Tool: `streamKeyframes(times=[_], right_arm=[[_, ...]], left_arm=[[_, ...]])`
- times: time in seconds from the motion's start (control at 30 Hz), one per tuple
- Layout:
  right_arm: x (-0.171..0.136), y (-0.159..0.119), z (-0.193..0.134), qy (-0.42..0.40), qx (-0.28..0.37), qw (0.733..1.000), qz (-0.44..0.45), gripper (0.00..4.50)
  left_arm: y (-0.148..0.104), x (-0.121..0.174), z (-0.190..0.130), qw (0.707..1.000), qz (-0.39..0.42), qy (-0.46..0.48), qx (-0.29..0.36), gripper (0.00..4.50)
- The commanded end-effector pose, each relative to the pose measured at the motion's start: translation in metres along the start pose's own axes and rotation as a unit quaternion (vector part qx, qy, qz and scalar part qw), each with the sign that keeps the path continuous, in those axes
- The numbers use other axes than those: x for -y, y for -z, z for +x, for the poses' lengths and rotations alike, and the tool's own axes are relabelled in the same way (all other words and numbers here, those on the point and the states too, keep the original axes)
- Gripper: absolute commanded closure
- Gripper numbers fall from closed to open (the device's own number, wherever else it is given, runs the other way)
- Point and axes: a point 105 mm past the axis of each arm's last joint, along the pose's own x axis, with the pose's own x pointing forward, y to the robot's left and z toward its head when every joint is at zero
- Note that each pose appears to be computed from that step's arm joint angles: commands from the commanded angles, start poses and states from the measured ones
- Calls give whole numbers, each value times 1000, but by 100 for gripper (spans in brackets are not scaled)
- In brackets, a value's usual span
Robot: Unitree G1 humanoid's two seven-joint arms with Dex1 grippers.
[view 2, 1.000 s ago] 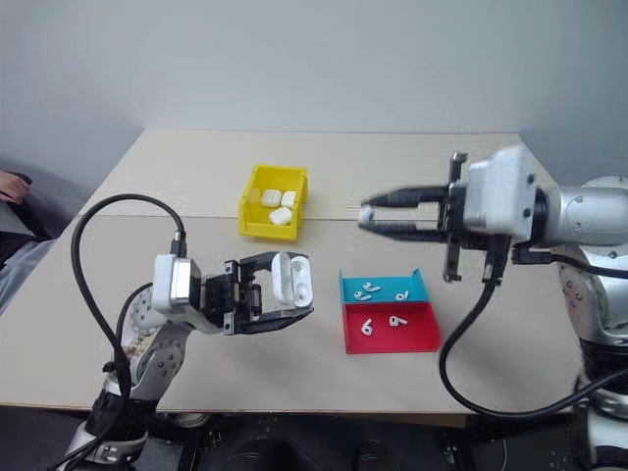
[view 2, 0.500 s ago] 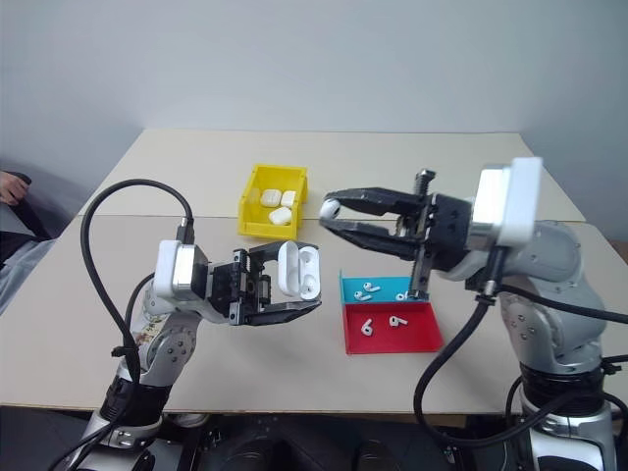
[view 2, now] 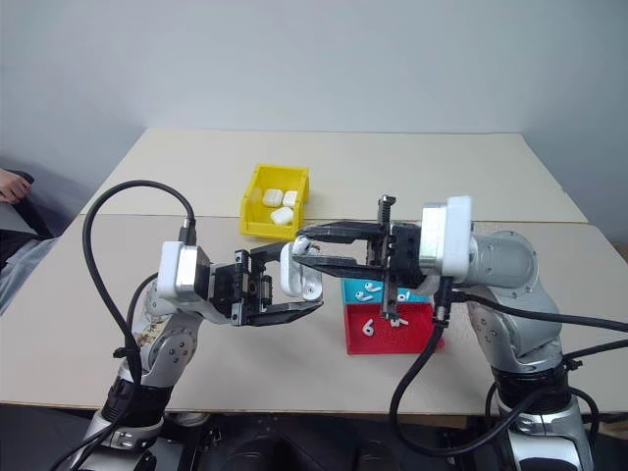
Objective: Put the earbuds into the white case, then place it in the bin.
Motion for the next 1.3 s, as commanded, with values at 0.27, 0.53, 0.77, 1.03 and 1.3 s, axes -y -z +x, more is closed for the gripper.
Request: streamKeyframes(times=[0.27, 0.53, 0.77, 1.03, 1.3], right_arm=[[-3, 4, -5, -10, -23, 999, -29, 359], [-4, 8, -6, -13, -30, 999, -26, 336], [-6, 14, -7, -23, -40, 998, -31, 192], [-3, 0, -21, -30, -32, 999, -14, 192], [33, 47, -68, -60, -302, 951, 11, 192]], left_arm=[[-8, 1, 3, 1000, 17, 2, 11, 170], [-8, 1, 3, 1000, 19, 2, 12, 170], [-7, 1, 2, 1000, 20, 2, 9, 170], [2, 2, -8, 999, 20, 0, -26, 170], [19, 15, -45, 995, 5, 8, -103, 170]])
